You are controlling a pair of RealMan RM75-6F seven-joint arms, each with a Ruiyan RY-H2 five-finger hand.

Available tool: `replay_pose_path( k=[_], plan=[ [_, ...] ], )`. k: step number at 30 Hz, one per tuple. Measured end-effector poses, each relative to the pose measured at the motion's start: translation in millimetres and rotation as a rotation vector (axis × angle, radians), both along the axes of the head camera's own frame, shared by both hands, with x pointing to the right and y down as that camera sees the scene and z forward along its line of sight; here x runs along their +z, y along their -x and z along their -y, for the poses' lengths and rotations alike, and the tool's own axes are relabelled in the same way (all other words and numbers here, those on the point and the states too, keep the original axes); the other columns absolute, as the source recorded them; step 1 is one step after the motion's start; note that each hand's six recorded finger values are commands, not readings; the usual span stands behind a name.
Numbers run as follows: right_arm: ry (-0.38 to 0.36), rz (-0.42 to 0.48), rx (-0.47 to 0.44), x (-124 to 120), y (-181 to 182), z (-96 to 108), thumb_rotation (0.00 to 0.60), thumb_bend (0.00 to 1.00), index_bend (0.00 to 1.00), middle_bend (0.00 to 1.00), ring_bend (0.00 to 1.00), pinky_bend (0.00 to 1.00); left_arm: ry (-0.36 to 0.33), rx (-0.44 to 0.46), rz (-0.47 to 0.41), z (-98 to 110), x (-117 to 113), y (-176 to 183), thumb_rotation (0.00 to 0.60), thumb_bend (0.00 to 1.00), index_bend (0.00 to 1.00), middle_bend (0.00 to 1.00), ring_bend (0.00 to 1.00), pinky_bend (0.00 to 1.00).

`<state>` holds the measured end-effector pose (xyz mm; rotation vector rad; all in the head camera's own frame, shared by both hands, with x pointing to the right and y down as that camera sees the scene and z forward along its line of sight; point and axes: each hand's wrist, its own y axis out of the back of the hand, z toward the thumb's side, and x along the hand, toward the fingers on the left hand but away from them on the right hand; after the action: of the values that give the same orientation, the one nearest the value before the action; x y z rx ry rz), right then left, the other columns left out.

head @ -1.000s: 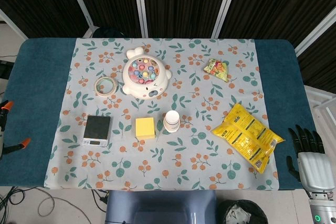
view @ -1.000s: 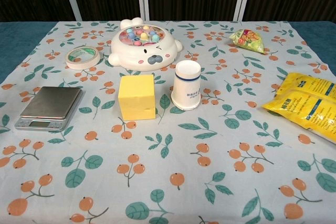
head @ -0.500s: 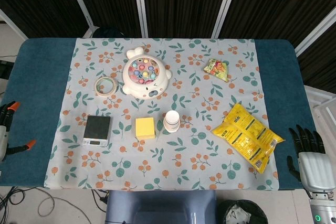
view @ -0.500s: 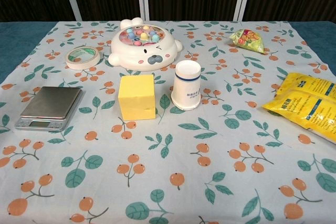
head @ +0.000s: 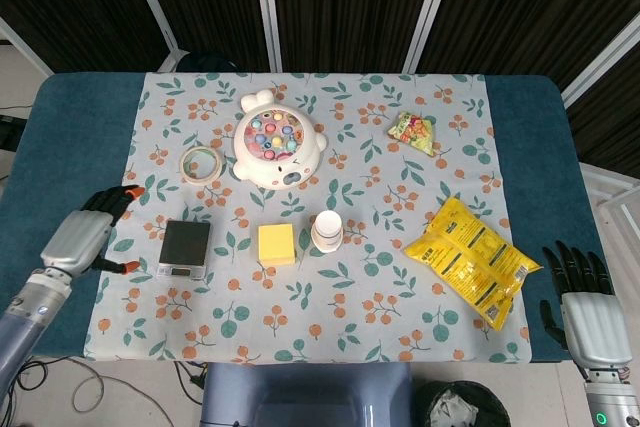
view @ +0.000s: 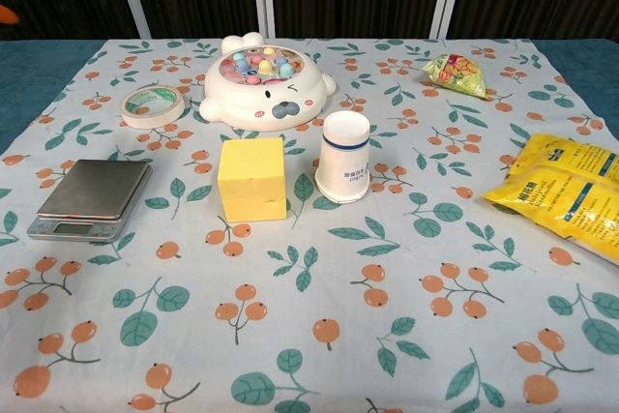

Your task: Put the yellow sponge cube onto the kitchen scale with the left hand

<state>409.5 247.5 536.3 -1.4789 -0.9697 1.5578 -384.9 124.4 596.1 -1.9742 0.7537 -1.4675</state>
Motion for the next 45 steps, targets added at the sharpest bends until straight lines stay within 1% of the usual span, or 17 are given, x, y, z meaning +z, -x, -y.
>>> replay_pose_path(
  k=[3,6,11,14,16,20,26,32,41,43,45],
  plan=[
    [0.002,0.001,0.001,0.3,-0.4,-0.1,0.6,0.56,0.0,0.03,0.03,0.0,0.021,0.05,0.02,9.6,10.0,-23.1,0.6,0.03,0.0,0.02,0.0,0.07],
    [0.0,0.001,0.002,-0.4,-1.1,0.3,0.6,0.56,0.0,0.03,0.03,0.0,0.053,0.09,0.021,11.7,24.2,-50.8,0.6,0.03,0.0,0.02,0.0,0.07],
    [-0.007,0.002,0.006,-2.4,-2.4,1.0,0.6,0.56,0.0,0.03,0.03,0.0,0.093,0.162,-0.003,1.2,47.8,-102.2,0.6,0.03,0.0,0.03,0.0,0.07],
    [-0.01,0.002,0.008,-3.2,-3.1,1.3,0.6,0.56,0.0,0.03,0.03,0.0,0.115,0.186,-0.019,-7.6,59.2,-126.3,0.6,0.03,0.01,0.04,0.0,0.07],
    [-0.012,0.003,0.011,-3.9,-3.9,1.4,0.6,0.56,0.0,0.03,0.03,0.0,0.118,0.193,-0.028,-11.1,64.2,-137.7,0.6,0.03,0.01,0.06,0.0,0.08],
    [-0.015,0.002,0.015,-4.8,-5.2,2.0,0.6,0.56,0.0,0.03,0.03,0.0,0.097,0.193,-0.046,-14.2,70.9,-157.4,0.6,0.03,0.02,0.08,0.01,0.12],
    [-0.018,0.002,0.017,-5.6,-5.8,2.2,0.6,0.56,0.0,0.03,0.03,0.0,0.04,0.194,-0.067,-14.0,77.0,-185.5,0.6,0.03,0.05,0.13,0.07,0.2],
    [-0.019,0.0,0.019,-5.8,-6.1,2.2,0.6,0.56,0.0,0.03,0.03,0.0,-0.009,0.222,-0.05,-11.8,81.1,-207.0,0.6,0.03,0.05,0.14,0.07,0.21],
    [-0.019,-0.002,0.021,-5.9,-6.3,2.2,0.6,0.56,0.0,0.03,0.03,0.0,-0.009,0.24,0.007,-10.1,94.1,-220.6,0.6,0.1,0.08,0.18,0.09,0.22],
    [-0.022,-0.003,0.025,-6.4,-6.8,2.5,0.6,0.56,0.0,0.03,0.03,0.0,0.003,0.245,0.009,-11.4,97.2,-222.5,0.6,0.13,0.1,0.22,0.14,0.26],
    [-0.023,-0.003,0.027,-6.5,-7.2,2.6,0.6,0.56,0.0,0.03,0.03,0.0,0.013,0.262,0.016,-12.6,101.1,-224.9,0.6,0.17,0.14,0.28,0.21,0.33]
  ],
)
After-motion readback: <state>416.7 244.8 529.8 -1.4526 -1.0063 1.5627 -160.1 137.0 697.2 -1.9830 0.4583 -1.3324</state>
